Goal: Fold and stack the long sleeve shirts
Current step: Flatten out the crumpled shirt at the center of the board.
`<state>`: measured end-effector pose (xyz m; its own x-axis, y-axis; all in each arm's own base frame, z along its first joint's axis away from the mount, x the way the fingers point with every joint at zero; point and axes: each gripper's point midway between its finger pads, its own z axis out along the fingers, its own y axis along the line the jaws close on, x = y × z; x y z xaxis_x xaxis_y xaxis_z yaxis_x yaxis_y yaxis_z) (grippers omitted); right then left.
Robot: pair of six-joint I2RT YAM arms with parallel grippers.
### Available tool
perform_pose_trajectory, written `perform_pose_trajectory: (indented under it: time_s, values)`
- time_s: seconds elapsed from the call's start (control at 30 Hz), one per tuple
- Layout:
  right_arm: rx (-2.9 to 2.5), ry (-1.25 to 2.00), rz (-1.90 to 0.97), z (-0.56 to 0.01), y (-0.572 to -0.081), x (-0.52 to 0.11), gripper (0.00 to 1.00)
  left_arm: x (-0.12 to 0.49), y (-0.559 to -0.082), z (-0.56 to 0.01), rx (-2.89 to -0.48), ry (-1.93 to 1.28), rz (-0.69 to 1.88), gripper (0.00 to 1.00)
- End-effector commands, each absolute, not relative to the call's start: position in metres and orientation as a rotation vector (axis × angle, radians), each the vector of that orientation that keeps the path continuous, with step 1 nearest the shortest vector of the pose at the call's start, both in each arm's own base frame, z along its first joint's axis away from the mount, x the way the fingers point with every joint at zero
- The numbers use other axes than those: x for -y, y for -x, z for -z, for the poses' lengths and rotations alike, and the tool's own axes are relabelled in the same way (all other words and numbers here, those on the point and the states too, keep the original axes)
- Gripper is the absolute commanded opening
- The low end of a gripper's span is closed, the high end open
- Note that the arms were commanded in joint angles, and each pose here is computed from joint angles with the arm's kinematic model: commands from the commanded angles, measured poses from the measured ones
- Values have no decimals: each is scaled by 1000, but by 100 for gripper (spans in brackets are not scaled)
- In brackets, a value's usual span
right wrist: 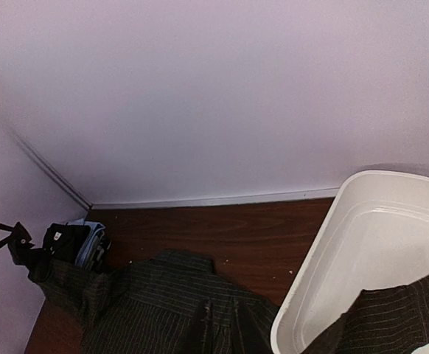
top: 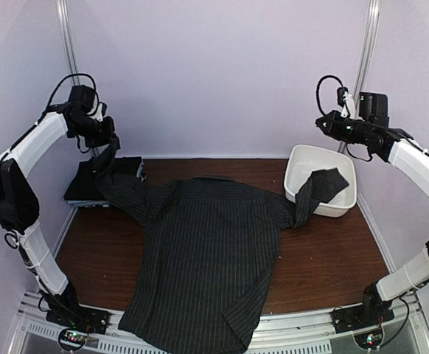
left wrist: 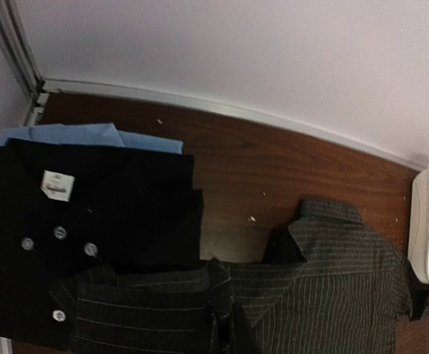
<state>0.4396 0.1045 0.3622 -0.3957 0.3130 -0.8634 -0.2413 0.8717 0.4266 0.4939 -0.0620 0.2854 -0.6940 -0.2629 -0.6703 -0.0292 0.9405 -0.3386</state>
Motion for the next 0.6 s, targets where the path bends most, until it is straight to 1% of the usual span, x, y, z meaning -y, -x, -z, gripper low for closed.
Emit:
perform_pose_trajectory:
  time_s: [0.0, 0.17, 0.33, 0.47, 0.57]
  values:
    - [-1928, 151, -672, -342, -411, -177, 11, 128, -463, -291, -2250, 49, 504, 0]
    - [-2054, 216, -729, -277, -391, -230, 11, 195, -427, -223, -2368, -43, 602, 0]
    - [-2168, 272, -759, -219, -379, -273, 11, 243, -398, -167, -2470, -116, 663, 0]
    - [-2243, 303, -793, -177, -384, -300, 11, 272, -387, -139, -2512, -159, 695, 0]
    - [-2284, 295, -774, -149, -397, -310, 11, 281, -392, -119, -2542, -158, 669, 0]
